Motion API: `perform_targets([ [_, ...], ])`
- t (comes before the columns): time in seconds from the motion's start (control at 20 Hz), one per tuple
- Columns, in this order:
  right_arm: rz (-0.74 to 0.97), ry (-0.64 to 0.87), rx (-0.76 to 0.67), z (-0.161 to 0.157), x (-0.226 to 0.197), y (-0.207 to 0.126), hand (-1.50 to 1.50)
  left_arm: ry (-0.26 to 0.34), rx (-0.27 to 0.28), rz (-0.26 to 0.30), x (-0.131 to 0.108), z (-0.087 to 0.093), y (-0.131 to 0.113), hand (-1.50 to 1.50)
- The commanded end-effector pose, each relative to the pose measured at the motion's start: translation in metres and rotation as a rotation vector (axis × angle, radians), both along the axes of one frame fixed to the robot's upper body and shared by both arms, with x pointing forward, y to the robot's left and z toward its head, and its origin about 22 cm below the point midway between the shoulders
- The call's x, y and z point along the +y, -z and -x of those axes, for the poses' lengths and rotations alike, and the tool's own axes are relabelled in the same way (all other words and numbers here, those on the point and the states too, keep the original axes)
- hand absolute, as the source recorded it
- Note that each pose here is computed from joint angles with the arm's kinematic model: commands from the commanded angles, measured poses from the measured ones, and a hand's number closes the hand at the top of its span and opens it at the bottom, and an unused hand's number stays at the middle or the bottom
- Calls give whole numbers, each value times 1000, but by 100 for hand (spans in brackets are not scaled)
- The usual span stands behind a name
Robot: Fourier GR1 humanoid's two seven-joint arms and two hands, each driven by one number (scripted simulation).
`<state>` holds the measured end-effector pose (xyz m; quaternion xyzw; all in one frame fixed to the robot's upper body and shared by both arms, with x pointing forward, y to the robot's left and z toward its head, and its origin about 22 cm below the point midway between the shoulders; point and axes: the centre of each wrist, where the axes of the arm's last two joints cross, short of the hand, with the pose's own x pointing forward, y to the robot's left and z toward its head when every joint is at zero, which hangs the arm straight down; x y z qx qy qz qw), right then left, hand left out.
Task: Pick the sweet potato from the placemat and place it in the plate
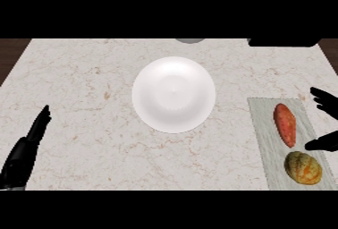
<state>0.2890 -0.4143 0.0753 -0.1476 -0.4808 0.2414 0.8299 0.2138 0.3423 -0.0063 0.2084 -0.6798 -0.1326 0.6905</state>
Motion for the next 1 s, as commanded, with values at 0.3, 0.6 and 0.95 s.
perform_targets([
  [0.3,-21,-90,78,-18,34,28,-150,1,-10,1,-16,-11,16,0],
  [0.6,-18,-67,89,-25,12,44,-150,6,1,1,-10,13,-8,0],
  [0.95,-6,-93,84,-29,30,64,-150,-5,5,4,-8,-2,0,0],
])
